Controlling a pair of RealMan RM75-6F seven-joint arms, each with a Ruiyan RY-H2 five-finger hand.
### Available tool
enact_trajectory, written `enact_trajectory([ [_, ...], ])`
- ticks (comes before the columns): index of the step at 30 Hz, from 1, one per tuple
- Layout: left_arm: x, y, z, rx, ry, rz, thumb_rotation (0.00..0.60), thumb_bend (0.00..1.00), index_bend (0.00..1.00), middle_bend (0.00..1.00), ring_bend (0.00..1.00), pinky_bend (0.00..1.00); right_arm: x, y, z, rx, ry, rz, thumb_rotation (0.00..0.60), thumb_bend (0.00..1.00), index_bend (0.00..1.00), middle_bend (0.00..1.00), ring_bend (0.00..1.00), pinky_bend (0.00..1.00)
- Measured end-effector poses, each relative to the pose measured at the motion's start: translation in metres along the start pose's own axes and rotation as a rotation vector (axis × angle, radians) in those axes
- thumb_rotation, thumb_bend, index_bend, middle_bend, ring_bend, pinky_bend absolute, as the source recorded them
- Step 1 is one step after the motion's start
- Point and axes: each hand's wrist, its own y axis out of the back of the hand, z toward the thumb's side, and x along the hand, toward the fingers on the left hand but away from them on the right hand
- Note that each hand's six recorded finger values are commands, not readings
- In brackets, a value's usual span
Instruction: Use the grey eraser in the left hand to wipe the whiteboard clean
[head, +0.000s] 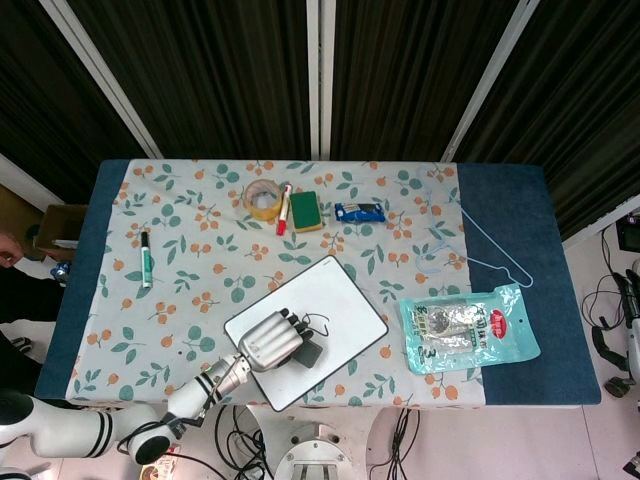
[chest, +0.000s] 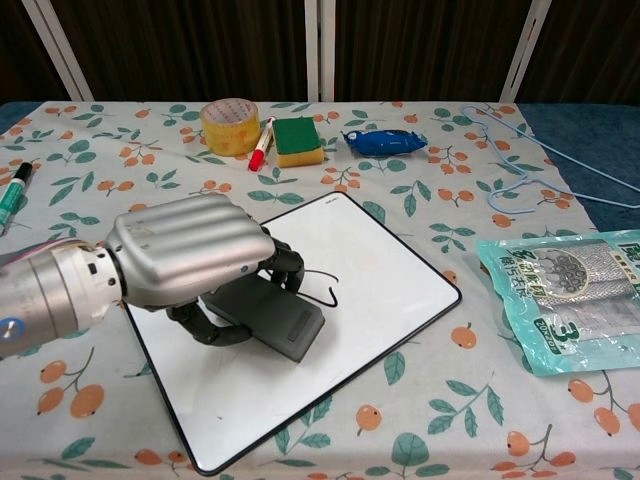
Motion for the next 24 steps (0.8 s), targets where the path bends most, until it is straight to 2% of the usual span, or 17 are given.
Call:
enact_trajectory([
  [6, 0.004, -0.007, -0.001, -0.007, 0.013, -0.018, 0.600, 0.31, 0.64, 0.66, 0.56, 0.52, 0.000, 0.000, -0.004, -0.003, -0.008, 0.000, 0.600, 0.30, 0.00, 0.00, 0.00, 0.00],
  [15, 0.013, -0.004, 0.001, -0.027, 0.019, -0.001, 0.600, 0.31, 0.65, 0.66, 0.56, 0.52, 0.000, 0.000, -0.007, -0.007, -0.015, 0.001, 0.600, 0.30, 0.00, 0.00, 0.00, 0.00],
  [24, 0.023, -0.011, -0.001, -0.029, 0.039, -0.010, 0.600, 0.31, 0.65, 0.66, 0.56, 0.52, -0.001, -0.001, -0.012, -0.013, -0.025, 0.003, 0.600, 0.30, 0.00, 0.00, 0.00, 0.00],
])
